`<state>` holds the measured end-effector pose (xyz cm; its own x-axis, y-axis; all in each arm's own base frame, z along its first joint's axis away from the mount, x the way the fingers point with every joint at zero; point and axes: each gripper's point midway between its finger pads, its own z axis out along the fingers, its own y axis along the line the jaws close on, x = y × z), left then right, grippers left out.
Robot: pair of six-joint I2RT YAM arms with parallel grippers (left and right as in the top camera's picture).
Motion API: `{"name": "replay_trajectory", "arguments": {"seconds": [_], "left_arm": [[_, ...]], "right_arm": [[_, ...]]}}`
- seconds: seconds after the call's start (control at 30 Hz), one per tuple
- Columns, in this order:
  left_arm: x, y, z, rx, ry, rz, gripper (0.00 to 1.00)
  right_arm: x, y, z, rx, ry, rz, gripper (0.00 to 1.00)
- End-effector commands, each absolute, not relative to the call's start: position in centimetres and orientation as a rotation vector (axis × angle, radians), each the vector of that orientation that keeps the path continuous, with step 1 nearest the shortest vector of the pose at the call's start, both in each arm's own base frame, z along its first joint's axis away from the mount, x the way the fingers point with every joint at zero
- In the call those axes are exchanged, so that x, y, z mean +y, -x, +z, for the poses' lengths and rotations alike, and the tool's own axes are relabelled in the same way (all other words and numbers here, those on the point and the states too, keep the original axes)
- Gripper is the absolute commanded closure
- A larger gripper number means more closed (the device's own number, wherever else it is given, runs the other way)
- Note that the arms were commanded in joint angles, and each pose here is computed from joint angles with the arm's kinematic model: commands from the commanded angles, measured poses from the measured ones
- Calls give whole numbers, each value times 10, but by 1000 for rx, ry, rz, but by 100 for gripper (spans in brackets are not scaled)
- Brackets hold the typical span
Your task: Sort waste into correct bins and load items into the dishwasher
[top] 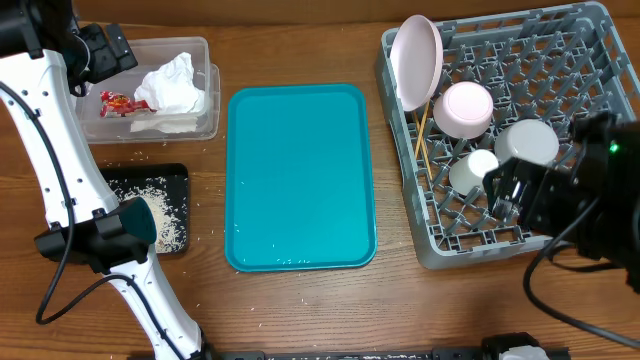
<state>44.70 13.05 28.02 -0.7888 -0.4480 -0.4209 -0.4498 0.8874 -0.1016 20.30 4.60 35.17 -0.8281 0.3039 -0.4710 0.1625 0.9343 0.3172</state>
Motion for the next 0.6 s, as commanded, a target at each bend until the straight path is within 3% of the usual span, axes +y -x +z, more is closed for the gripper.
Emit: {"name": "replay_trajectory", "arguments": {"seconds": [0.0, 0.33, 0.57], "left_arm": [[128, -445, 288, 2600, 622, 7, 0], [128, -445, 288, 2600, 623, 7, 0], [128, -445, 288, 2600, 622, 7, 0]], "right_arm": [[46, -197, 348, 2556, -318, 360, 0], [45, -191, 350, 2546, -137, 310, 0], [38, -152, 343, 2484, -144, 308, 0]]}}
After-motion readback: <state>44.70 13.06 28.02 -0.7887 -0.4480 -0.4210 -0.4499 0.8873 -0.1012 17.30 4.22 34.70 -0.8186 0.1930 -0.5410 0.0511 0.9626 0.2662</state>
